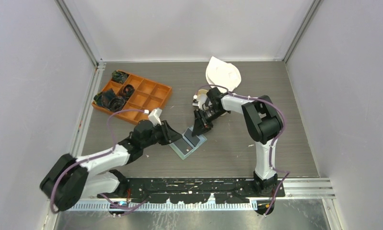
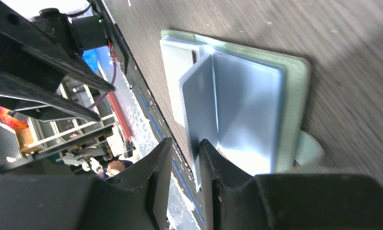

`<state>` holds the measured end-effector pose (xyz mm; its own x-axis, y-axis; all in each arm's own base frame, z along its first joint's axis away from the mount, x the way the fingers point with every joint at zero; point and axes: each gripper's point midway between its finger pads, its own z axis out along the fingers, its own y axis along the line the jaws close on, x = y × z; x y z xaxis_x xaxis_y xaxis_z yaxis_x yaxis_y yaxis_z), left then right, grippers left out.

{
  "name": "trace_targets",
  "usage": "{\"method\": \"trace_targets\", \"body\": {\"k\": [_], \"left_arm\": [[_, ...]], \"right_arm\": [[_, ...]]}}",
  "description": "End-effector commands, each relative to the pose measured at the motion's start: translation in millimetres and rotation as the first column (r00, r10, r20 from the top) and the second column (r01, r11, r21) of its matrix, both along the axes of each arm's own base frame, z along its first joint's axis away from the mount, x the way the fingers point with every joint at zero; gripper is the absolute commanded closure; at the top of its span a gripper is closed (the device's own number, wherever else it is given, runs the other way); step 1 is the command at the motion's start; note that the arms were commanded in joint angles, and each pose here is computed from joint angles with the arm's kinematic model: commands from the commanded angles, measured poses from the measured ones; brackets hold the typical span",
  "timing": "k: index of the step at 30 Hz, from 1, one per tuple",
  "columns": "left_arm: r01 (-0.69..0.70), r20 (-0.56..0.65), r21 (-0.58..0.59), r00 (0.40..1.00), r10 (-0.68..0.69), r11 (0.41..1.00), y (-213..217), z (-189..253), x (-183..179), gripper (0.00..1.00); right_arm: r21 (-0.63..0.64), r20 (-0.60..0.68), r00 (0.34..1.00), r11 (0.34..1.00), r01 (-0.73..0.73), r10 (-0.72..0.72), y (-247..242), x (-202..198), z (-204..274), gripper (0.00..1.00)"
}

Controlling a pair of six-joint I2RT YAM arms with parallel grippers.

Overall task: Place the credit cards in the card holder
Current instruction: Turn over the card slot in the card holder.

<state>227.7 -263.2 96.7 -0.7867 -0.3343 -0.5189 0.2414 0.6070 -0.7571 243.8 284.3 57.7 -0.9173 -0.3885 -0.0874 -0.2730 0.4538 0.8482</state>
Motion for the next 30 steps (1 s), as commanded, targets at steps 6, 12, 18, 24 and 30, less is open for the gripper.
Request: {"method": "trace_targets", "body": {"k": [6, 12, 18, 24, 30], "left_arm": [[-0.147, 0.055, 0.19, 0.989, 0.139, 0.971, 65.9, -13.8, -21.1, 0.75], [-0.172, 0.054, 0.187, 0.985, 0.165, 0.967, 80.3, -18.7, -34.5, 0.77], [-0.147, 0.078, 0.126, 0.987, 0.138, 0.981, 73.6, -8.0, -37.4, 0.76], [-0.115, 0.034, 0.122, 0.993, 0.112, 0.986, 68.0, -15.0, -42.0, 0.77], [-0.08, -0.022, 0.117, 0.996, 0.083, 0.99, 64.4, -27.2, -51.3, 0.82]], "right_arm": [[0.001, 0.155, 0.977, 0.989, -0.145, 0.143, 42.9, -31.9, 15.0, 0.64], [-0.056, 0.183, 0.957, 0.974, -0.221, 0.227, 52.7, -43.9, 6.3, 0.63], [-0.071, 0.274, 0.929, 0.969, -0.238, 0.249, 49.9, -38.9, 19.2, 0.61], [-0.103, 0.29, 0.905, 0.95, -0.294, 0.312, 53.0, -51.2, 21.6, 0.51], [-0.099, 0.307, 0.878, 0.93, -0.354, 0.366, 61.6, -69.4, 31.6, 0.45]]}}
